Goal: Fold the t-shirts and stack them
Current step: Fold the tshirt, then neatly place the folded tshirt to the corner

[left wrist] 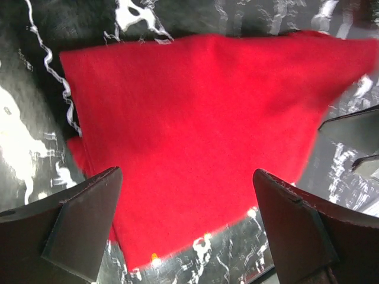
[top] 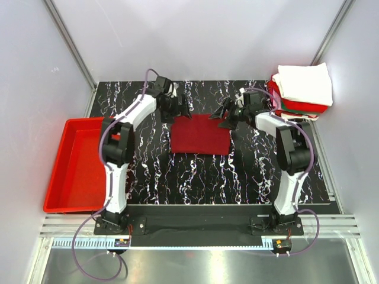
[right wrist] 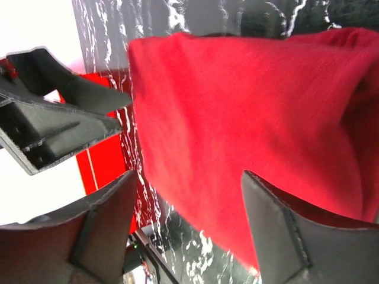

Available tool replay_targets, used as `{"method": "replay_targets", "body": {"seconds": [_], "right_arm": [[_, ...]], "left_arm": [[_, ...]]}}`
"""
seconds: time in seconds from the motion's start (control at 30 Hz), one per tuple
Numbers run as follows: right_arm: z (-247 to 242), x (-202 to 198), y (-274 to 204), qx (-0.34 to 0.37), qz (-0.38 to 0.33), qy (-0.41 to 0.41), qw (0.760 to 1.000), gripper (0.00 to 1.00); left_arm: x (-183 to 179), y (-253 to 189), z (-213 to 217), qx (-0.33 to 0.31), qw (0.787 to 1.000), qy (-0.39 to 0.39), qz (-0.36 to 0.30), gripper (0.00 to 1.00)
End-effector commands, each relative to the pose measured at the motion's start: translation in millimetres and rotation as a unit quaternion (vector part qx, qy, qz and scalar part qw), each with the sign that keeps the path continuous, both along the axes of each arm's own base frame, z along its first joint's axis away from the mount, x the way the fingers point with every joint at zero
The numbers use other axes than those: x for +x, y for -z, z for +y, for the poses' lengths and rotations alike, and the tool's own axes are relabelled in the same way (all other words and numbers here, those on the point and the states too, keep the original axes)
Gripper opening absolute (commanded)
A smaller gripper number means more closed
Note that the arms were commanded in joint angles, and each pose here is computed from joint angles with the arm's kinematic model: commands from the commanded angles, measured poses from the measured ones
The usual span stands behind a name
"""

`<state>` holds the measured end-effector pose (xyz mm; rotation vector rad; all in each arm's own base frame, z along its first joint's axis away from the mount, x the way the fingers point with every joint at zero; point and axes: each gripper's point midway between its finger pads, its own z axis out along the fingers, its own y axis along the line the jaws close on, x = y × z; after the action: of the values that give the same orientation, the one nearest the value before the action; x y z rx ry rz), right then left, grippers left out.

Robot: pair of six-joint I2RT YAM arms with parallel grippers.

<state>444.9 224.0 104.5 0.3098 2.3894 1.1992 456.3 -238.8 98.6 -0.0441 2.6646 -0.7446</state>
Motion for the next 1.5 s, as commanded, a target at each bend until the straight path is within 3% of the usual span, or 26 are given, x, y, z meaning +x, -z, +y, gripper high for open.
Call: {"method": "replay_targets", "body": {"seconds": [0.0,0.2,0.3,0.47,0.53,0.67,0.8,0.93,1.07,1.2,1.47], "right_arm": [[18.9,18.9,-0.8,0.066,-0.036,-0.030,0.997,0.76],[16.5,20.7,59.0,0.057,0.039,-0.001,0.998,0.65],[3.6,2.1,89.4,0.020,0.079,0.026,0.996,0.65],[-12.0,-59.4,114.3,-0.037,0.132,0.056,0.989,0.64],[-11.4,-87.5,109.9,-0.055,0.136,0.053,0.988,0.64],[12.4,-120.8,87.5,-0.090,0.119,0.007,0.989,0.77],[17.3,-104.0,14.9,-0.095,0.037,-0.012,0.995,0.93],[0.5,-103.7,-38.9,-0.124,-0.019,0.005,0.992,1.00],[-30.1,-108.5,-41.3,-0.148,-0.034,0.050,0.987,1.00],[-48.6,-110.5,-7.7,-0.130,-0.021,0.049,0.990,1.00],[-58.4,-90.5,52.3,-0.125,0.014,0.040,0.991,1.00]], "left_arm": [[26.3,-8.7,-7.0,-0.009,0.999,0.015,-0.029,0.99],[20.2,64.6,12.8,0.037,0.999,0.010,0.030,0.99],[-1.7,99.3,27.9,0.046,0.996,0.000,0.076,0.99],[-45.9,107.4,27.7,0.073,0.992,0.019,0.097,0.99],[-74.8,102.8,23.8,0.075,0.992,0.029,0.102,0.99],[-93.4,83.6,26.6,0.079,0.994,0.029,0.076,0.99],[-80.0,47.5,39.5,0.118,0.992,0.025,0.036,0.99],[-64.6,0.8,45.1,0.136,0.990,0.021,-0.006,0.99],[-66.6,-30.2,52.5,0.148,0.988,0.020,-0.026,0.99],[-76.4,-48.4,62.3,0.159,0.986,0.020,-0.045,0.99],[-103.3,-8.9,74.8,0.176,0.984,0.019,-0.012,0.99]]}}
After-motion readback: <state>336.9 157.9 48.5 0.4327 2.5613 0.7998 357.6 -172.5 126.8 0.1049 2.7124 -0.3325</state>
